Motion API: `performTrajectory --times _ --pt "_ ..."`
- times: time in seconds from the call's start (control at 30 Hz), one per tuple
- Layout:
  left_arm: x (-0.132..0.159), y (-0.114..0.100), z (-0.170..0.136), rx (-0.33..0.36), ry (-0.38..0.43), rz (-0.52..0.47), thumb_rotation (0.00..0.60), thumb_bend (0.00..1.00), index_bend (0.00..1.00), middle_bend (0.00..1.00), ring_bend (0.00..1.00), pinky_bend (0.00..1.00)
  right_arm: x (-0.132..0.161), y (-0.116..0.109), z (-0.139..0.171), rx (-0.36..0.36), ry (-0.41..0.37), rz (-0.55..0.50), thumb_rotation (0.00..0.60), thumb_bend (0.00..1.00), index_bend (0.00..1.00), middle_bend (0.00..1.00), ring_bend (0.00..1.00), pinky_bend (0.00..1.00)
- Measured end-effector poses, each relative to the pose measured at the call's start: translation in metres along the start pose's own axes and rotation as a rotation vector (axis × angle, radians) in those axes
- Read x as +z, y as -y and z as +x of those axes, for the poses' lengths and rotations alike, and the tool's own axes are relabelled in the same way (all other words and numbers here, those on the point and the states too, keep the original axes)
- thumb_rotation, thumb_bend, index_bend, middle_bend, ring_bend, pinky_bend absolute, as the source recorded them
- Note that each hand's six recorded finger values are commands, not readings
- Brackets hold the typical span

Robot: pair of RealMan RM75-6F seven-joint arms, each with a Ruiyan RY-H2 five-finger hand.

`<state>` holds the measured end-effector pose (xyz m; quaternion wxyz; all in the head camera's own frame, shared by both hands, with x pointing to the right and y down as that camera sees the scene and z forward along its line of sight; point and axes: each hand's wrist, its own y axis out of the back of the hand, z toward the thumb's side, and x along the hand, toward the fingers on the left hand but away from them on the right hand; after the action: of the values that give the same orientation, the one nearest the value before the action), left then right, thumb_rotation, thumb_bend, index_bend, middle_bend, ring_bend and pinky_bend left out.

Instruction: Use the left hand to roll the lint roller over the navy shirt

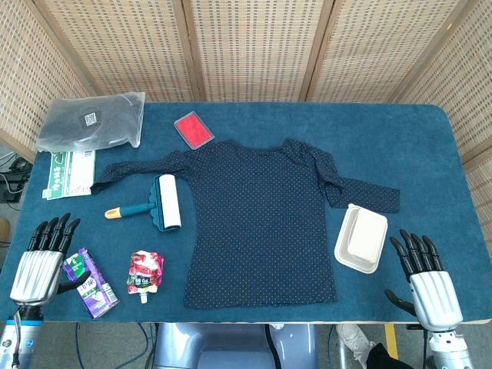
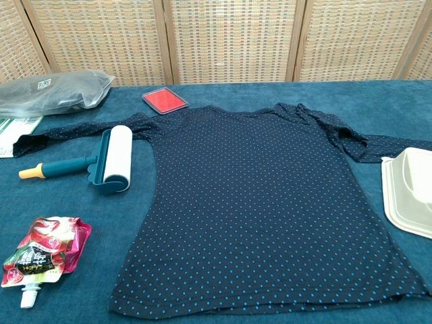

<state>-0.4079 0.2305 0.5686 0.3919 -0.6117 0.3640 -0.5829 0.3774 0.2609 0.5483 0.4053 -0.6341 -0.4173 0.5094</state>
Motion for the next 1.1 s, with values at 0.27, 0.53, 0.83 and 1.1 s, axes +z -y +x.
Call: performTrajectory --times 0.27,0.53,0.83,1.1 --pt "-0.0016 0.0024 0.0017 -0.003 -0.009 0.001 0.6 0.19 0.0 0.0 0.0 0.04 -0.0002 0.0027 0.0001 0.01 0.0 0.002 0.6 0.12 0.0 0.0 0.0 0.0" --pt "-0.0025 0.0015 0.0021 0.0 -0.012 -0.004 0.6 0.19 0.0 0.0 0.0 0.04 0.0022 0.0006 0.0003 0.003 -0.006 -0.006 0.6 0.12 0.0 0.0 0.0 0.0" --pt "-0.0014 0.002 0.0024 -0.001 -0.012 -0.001 0.6 0.19 0.0 0.0 0.0 0.04 0.0006 -0.0006 0.0002 0.001 -0.002 -0.009 0.6 0.12 0.0 0.0 0.0 0.0" --pt "0.0009 0.0025 0.0021 0.001 -0.008 0.004 0.6 0.19 0.0 0.0 0.0 0.04 0.0006 0.0 0.0009 0.004 -0.003 -0.01 0.6 0.12 0.0 0.0 0.0 0.0"
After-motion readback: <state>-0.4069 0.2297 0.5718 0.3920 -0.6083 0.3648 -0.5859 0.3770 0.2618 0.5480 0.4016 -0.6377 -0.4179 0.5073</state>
